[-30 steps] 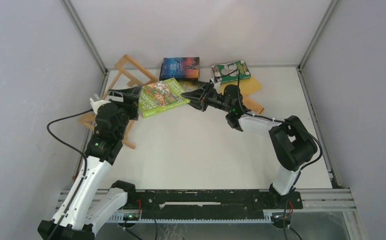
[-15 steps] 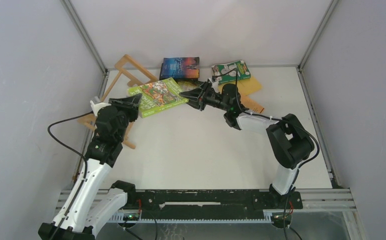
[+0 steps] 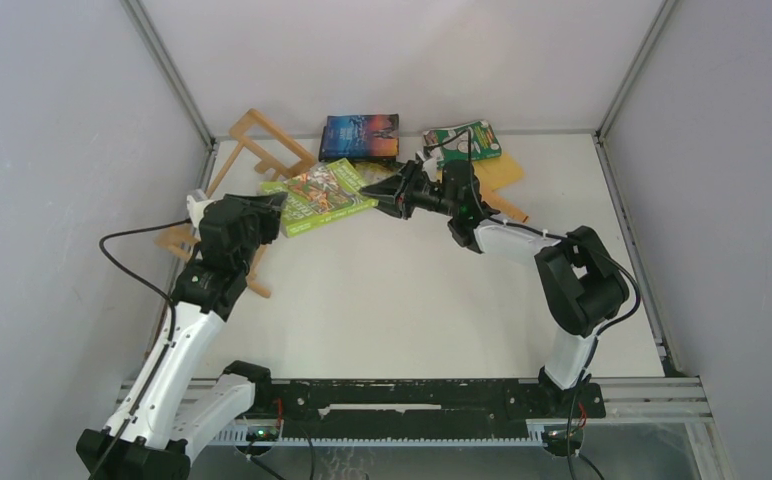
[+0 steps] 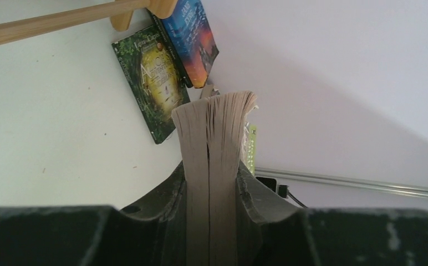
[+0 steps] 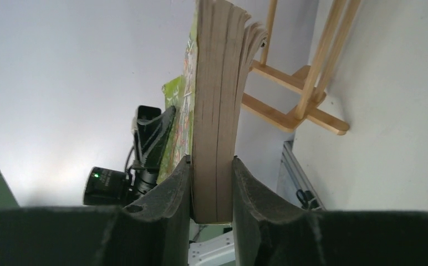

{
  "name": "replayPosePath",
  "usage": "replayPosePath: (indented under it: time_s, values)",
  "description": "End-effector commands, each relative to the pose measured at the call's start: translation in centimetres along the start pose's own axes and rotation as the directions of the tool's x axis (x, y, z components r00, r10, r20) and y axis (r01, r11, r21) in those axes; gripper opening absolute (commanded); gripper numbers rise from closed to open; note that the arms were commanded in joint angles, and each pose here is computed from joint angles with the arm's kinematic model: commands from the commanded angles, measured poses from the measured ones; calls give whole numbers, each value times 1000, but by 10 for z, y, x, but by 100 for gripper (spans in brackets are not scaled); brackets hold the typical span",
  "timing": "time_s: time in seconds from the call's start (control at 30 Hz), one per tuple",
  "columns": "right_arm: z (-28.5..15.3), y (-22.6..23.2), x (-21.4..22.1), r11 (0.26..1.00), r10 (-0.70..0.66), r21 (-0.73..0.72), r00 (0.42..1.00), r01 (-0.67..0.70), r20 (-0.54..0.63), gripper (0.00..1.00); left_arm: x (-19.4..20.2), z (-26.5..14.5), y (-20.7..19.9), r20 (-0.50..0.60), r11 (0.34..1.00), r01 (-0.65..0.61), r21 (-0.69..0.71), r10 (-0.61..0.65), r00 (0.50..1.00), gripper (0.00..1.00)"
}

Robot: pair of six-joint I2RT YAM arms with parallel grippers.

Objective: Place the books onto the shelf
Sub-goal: Pick up the book from the center of the board.

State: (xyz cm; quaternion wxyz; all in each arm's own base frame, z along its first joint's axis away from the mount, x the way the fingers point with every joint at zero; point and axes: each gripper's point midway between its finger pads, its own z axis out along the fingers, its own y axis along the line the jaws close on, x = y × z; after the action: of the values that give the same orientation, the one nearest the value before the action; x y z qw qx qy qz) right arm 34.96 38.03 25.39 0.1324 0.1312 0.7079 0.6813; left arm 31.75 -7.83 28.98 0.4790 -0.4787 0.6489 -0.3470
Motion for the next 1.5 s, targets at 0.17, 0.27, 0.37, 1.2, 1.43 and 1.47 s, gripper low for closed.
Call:
replayPosePath:
  time_s: [0.17,0.27,0.37,1.2,1.43,1.47]
  values:
    - [-9,4,-8,981,-194,13,981,194,-24,49,-24,-10,-47,78,997,-19,81,13,997,0]
    - [-9,-5,-10,979,-197,40,980,198,-29,54,-30,-11,-59,99,995,-10,104,-1,995,0]
    - [-13,-11,-16,975,-210,67,978,210,-17,56,-33,-11,-71,107,993,-20,117,7,994,0]
    - [-49,37,-3,-33,-972,355,53,934,-231,57,-20,2,-75,14,962,-270,-40,271,962,0]
    - [-46,50,42,-233,-954,235,-174,944,-244,61,-12,-1,-83,-37,949,-309,-53,308,951,0]
    - [-45,51,48,-250,-950,217,-196,944,-244,62,-12,-1,-84,-41,949,-311,-52,309,950,0]
